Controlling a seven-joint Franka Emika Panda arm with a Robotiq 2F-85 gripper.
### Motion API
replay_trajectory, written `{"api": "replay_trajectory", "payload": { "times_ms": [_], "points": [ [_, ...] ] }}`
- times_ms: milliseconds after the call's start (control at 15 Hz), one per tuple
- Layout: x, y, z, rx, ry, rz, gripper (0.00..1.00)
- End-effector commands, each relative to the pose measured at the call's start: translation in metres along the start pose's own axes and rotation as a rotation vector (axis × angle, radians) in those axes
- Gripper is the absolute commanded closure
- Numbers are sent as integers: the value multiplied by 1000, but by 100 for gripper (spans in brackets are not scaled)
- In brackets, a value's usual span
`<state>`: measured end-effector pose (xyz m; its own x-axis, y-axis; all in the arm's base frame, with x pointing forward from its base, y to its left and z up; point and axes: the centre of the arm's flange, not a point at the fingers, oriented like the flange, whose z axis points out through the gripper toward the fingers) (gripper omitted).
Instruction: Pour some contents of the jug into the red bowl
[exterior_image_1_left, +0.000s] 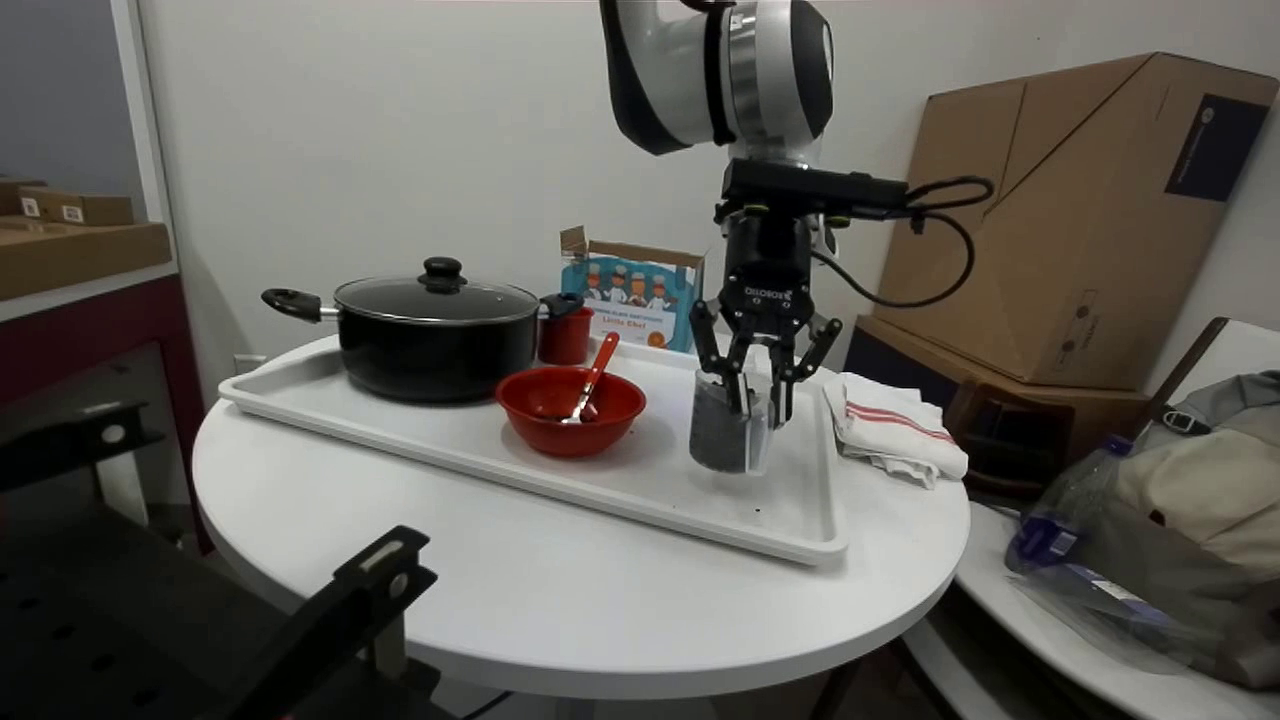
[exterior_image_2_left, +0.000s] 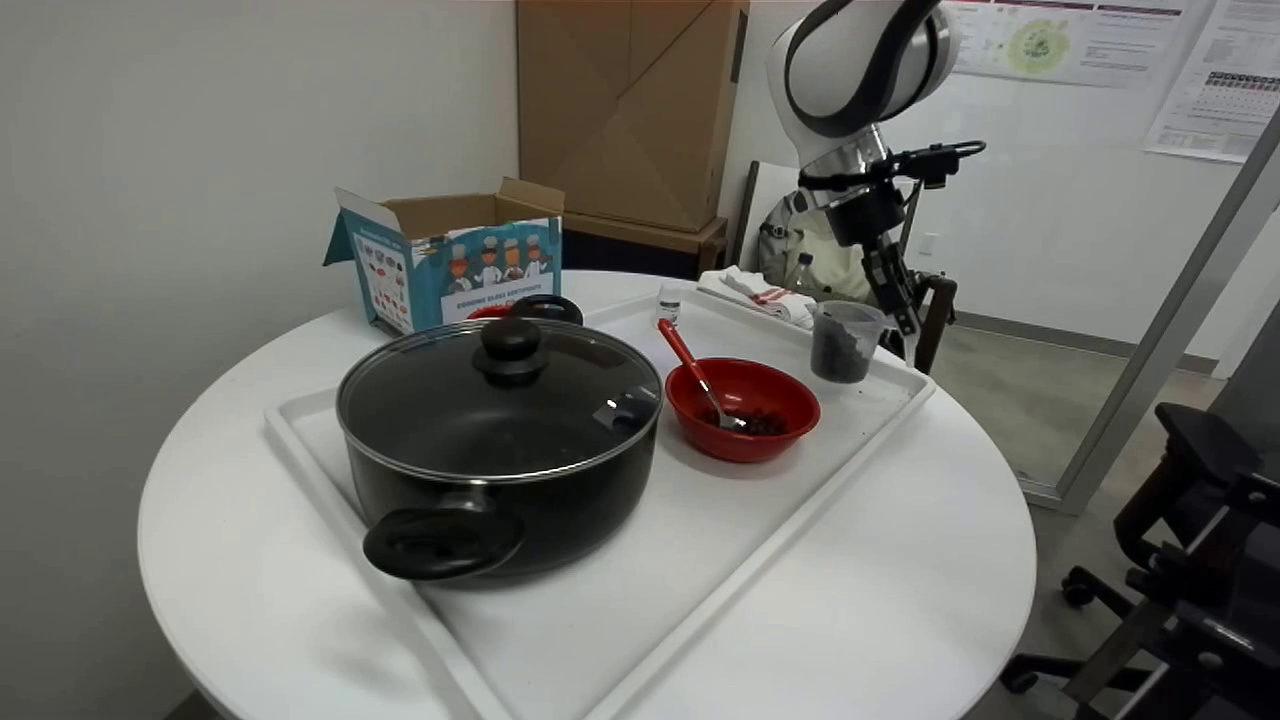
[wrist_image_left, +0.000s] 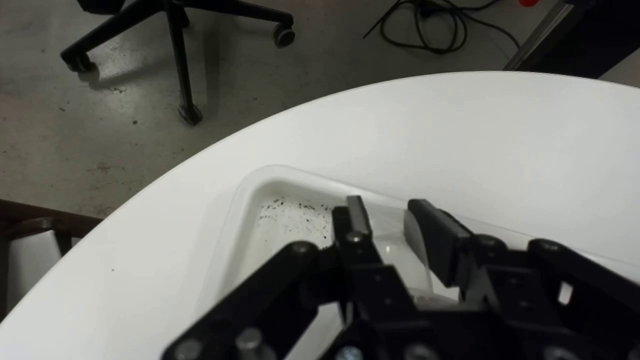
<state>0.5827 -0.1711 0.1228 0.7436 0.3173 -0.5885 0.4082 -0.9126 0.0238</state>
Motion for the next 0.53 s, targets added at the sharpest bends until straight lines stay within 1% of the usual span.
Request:
{"api": "replay_trajectory", "payload": {
  "times_ms": [0, 200, 267, 333, 400, 467],
  "points": [
    [16, 16, 13, 5, 13, 20, 88],
    [22, 19, 23, 2, 7, 16, 88],
    [24, 18, 25, 5, 1, 14, 85],
    [25, 17, 27, 10, -11, 4, 49],
    [25, 16, 27, 8, -13, -1, 46],
    [25, 13, 26, 3, -15, -11, 41]
  ]
}}
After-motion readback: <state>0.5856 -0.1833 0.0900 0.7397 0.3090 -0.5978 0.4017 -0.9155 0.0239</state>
